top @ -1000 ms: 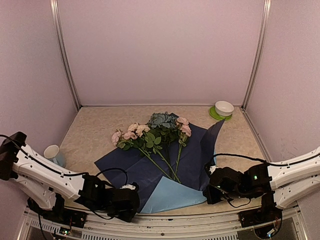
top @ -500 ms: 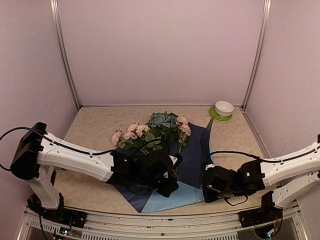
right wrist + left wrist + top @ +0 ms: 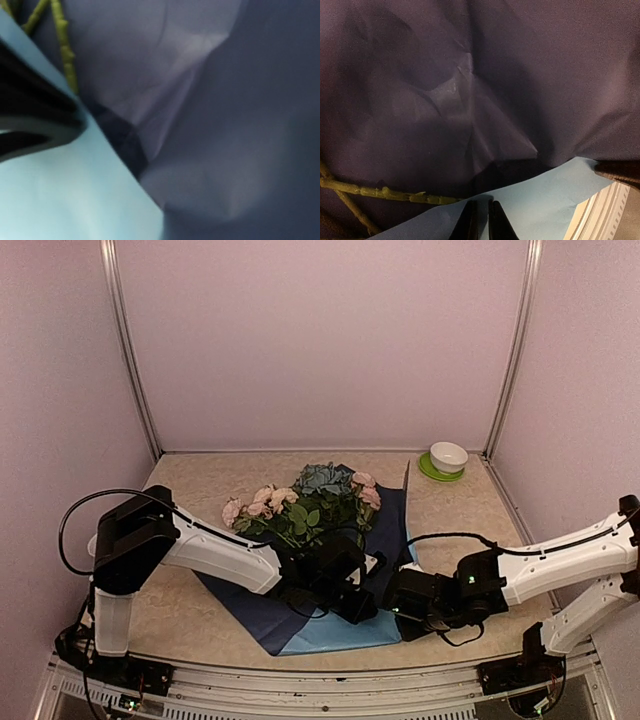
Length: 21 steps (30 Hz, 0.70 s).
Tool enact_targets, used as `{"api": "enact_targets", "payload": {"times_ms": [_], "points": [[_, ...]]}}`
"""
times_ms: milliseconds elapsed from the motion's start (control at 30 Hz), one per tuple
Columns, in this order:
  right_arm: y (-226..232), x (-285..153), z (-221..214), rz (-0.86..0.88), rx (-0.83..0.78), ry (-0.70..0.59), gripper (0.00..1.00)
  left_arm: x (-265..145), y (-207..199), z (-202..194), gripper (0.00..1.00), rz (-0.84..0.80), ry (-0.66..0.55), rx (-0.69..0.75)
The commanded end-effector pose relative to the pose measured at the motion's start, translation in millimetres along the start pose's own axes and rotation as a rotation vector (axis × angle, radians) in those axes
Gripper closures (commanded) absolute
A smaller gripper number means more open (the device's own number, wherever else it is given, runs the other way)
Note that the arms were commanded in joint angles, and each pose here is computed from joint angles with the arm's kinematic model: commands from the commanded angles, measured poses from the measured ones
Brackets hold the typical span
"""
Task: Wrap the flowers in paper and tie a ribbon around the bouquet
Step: Fold the one-fourth-folded wrapping paper at the center of the board.
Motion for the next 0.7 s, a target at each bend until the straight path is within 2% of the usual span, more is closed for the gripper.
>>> {"api": "enact_targets", "payload": {"times_ms": [0, 33, 67, 200, 300, 400, 467, 500, 633, 667], "points": [[-2.8, -10.3, -0.4, -0.021, -0.001, -0.001, 1.00, 18.0, 9.0, -18.0, 0.90, -0.008, 0.061, -0.005], [1.5, -10.5, -2.0, 0.020, 0.006, 0.003, 0.97, 19.7, 11.4, -20.0, 0.90, -0.005, 0.068, -0.012], [6.7, -12.3, -2.6, 0.085, 0.022, -0.003, 0.88, 21.1, 12.3, -22.4, 0.90, -0.006, 0.077, -0.013], [16.3, -1.3, -12.8, 0.324, 0.076, -0.037, 0.62, 21.7, 16.5, -30.9, 0.91, 0.001, 0.096, -0.020], [2.9, 5.6, -8.3, 0.301, 0.153, -0.063, 0.55, 18.2, 19.3, -34.2, 0.91, 0.007, 0.102, -0.025], [1.1, 6.4, -2.0, 0.277, 0.133, -0.103, 0.52, 16.9, 20.1, -36.6, 0.91, 0.007, 0.109, -0.024], [4.8, 9.2, -1.2, 0.278, 0.114, -0.108, 0.54, 16.2, 19.8, -37.5, 0.91, 0.003, 0.110, -0.017], [6.8, 11.3, -0.6, 0.270, 0.106, -0.107, 0.58, 16.0, 19.7, -37.8, 0.91, 0.002, 0.110, -0.012], [9.6, 14.7, 0.0, 0.162, 0.051, -0.089, 0.93, 15.0, 21.0, -34.7, 0.91, 0.001, 0.099, -0.013], [8.2, 13.8, 0.2, 0.121, 0.033, -0.093, 0.99, 15.3, 22.0, -34.3, 0.91, -0.001, 0.096, -0.016]]}}
Point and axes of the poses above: each gripper's point midway between its finger pads, its own x axis out along the fingers, its own y axis along the line the jaws close on, z = x × y, the point moved 2 cm from there along -x, back along the fingers, and after that the axes turned 9 degrees about x, right-handed, at the moved point
